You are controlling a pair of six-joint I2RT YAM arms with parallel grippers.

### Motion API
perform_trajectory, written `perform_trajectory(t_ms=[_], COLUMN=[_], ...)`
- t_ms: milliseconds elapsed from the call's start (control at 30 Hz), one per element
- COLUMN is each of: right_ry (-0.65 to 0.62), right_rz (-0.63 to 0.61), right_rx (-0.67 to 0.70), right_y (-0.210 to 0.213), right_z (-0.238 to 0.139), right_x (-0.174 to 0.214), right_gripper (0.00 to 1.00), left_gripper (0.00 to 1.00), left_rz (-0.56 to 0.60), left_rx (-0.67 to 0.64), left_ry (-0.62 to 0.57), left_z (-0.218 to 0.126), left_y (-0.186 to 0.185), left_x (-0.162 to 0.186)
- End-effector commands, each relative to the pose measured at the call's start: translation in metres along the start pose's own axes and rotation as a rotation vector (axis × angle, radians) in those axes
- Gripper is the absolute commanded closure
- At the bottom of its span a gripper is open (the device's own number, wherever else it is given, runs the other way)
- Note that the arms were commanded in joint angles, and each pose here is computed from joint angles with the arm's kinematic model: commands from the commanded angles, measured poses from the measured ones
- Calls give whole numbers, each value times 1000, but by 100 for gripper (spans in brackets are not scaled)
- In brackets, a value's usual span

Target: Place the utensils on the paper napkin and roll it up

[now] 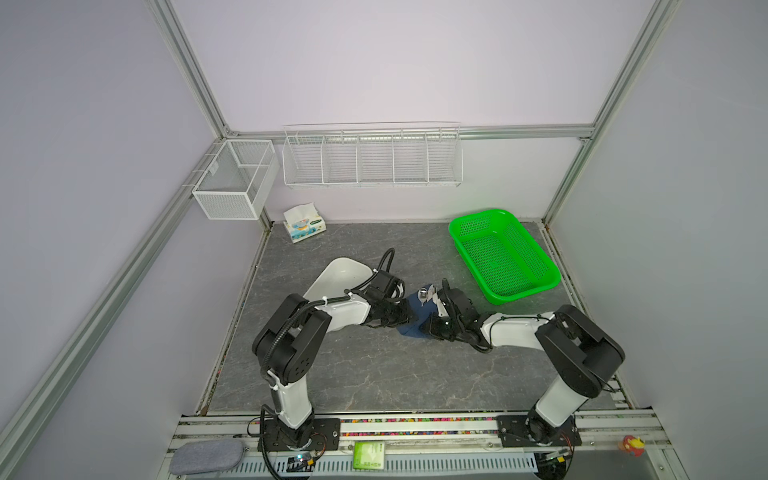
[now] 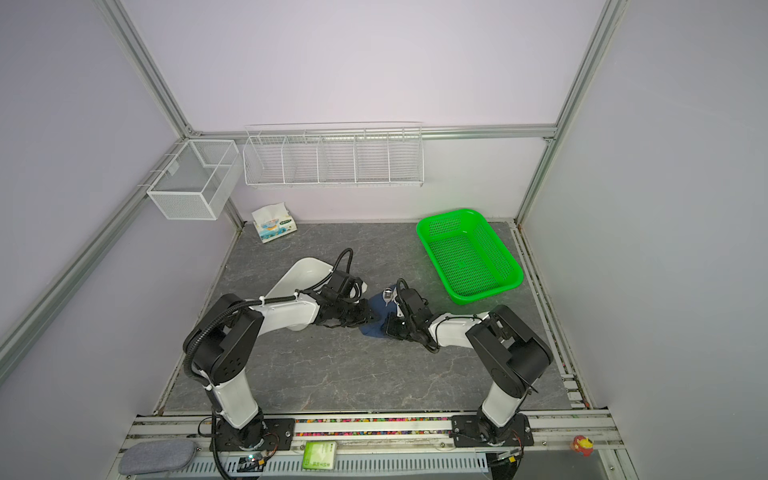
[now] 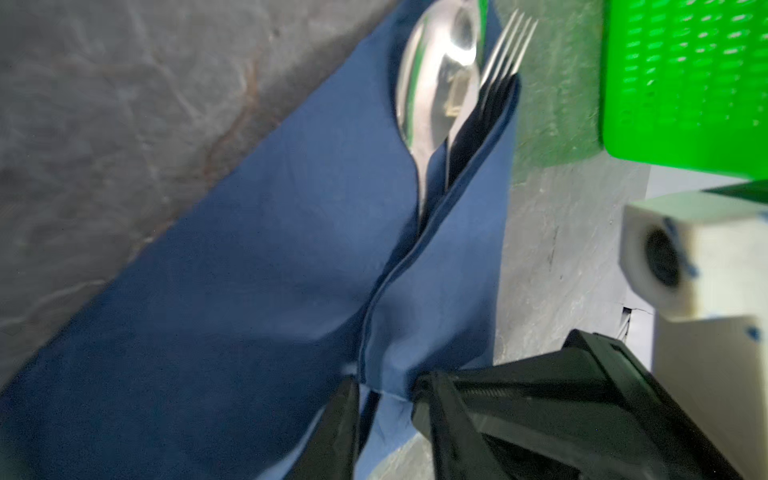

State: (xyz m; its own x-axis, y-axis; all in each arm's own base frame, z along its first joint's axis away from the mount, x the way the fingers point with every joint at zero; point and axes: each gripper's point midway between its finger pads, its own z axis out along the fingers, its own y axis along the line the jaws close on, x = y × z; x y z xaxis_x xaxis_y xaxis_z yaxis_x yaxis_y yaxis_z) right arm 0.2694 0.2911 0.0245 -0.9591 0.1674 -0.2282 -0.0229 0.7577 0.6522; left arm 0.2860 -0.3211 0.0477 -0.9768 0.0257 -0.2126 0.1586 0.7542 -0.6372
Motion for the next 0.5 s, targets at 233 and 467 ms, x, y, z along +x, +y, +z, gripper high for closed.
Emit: perform_trajectory(t_ms=[233, 467], right_ry=[34, 40], right_rz=[49, 50], right_rx=[102, 102], right_y=[-26, -27], right_z=[6, 8], right_x=[12, 13], right_gripper=[87, 88], left_gripper=[54, 53], left_rz=[-27, -97], left_rx=[-103, -81], left_ry=[-51, -60], left_z=[-27, -37], left_y=[22, 46], left_x=[-1, -17])
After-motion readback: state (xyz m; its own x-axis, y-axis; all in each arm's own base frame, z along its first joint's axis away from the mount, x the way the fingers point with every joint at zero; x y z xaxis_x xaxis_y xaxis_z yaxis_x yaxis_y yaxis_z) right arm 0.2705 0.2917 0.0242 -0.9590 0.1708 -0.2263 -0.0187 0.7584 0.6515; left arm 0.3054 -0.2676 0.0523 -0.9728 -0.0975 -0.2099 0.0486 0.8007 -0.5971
